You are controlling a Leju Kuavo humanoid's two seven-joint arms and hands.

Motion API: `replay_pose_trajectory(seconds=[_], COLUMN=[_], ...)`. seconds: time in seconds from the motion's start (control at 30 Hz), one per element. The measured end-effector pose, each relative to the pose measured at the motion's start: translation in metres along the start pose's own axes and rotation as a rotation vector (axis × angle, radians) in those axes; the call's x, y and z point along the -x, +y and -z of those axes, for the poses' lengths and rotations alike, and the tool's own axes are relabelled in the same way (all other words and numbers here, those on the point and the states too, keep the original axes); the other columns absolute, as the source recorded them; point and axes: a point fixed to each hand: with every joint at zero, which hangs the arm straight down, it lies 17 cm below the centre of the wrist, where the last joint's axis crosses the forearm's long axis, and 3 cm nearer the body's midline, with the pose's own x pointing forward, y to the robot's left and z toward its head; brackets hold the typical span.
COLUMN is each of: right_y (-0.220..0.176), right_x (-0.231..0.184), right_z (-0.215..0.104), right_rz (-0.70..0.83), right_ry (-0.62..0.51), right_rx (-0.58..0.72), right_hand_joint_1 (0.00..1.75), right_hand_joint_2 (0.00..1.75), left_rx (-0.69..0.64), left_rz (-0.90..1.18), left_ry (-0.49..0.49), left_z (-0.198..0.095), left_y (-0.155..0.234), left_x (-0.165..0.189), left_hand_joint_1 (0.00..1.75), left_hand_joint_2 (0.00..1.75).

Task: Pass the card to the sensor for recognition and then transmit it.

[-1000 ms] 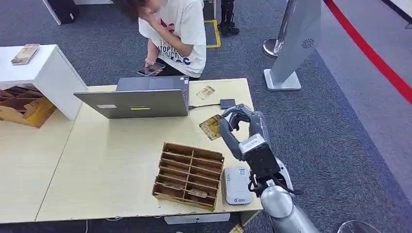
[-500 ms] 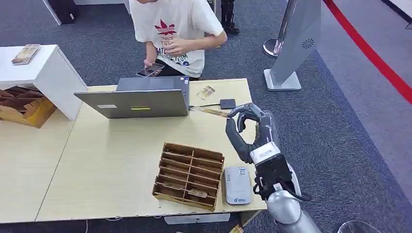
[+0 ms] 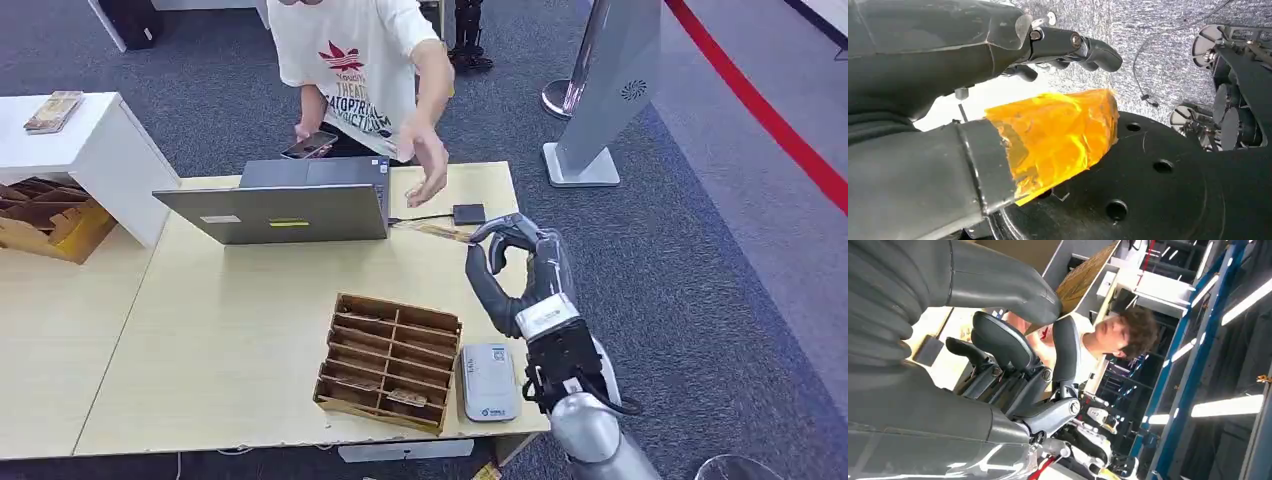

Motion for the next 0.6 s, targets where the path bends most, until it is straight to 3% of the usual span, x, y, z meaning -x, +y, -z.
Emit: replay_pose_trajectory(seconds=[0.6], right_y=[-0.0007], right_x=[-0.0017], right_z=[0.0003], right_rz=[0.0], right_ry=[-0.004], right_rx=[0.001], right_hand_joint_1=[1.75], right_hand_joint_2=[1.75], left_rx=[0.0], left_rz=[-0.002], left_ry=[0.0], left_z=[0.0], left_y=[0.0], left_x=[-0.0001], left_hand_joint_1=[0.0], left_hand_joint_2=[0.0])
